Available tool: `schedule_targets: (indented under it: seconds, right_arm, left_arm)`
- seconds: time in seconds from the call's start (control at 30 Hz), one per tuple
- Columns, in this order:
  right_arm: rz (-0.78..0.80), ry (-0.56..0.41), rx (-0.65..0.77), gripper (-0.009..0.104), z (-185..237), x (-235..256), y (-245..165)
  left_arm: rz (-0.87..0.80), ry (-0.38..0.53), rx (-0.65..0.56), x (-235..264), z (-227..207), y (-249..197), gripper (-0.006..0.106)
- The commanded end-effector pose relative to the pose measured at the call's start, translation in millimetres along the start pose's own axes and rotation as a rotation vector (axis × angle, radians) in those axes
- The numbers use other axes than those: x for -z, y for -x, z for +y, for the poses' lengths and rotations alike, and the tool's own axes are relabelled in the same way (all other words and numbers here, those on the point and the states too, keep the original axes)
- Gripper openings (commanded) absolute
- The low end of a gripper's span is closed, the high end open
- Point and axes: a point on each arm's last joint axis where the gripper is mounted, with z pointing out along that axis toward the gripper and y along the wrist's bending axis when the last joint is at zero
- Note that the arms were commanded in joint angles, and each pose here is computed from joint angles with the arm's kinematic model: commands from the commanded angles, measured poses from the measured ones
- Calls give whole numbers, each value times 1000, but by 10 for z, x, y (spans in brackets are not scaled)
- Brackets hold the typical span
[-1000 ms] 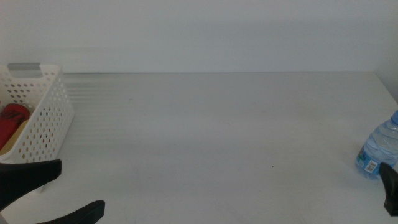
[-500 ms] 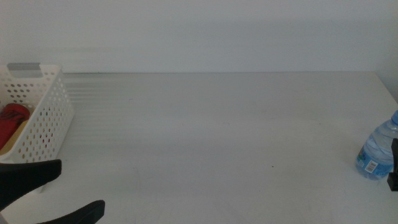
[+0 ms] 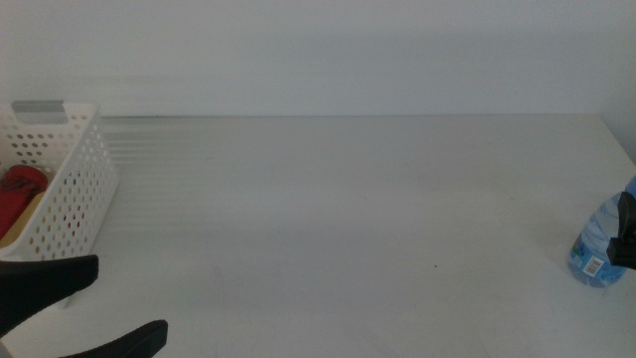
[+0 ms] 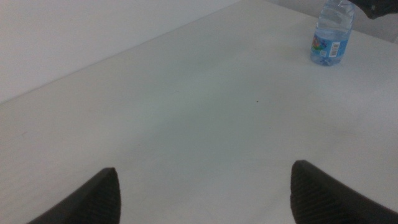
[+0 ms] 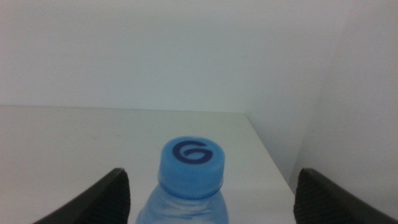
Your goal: Use arms to grab the bottles and put them into the dustbin to the left of the table.
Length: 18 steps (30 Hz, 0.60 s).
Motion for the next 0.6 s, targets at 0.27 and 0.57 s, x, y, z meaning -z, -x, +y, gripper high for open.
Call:
schedule_targets:
  seconds: [0.27, 0.57]
  right_arm:
    - [-44, -22, 5, 96, 44, -281, 31]
    - [60, -9, 36, 96, 112, -467, -225]
  left_arm:
    - [-88, 2, 12, 24, 5, 146, 90]
    - [-88, 2, 12, 24, 5, 146, 90]
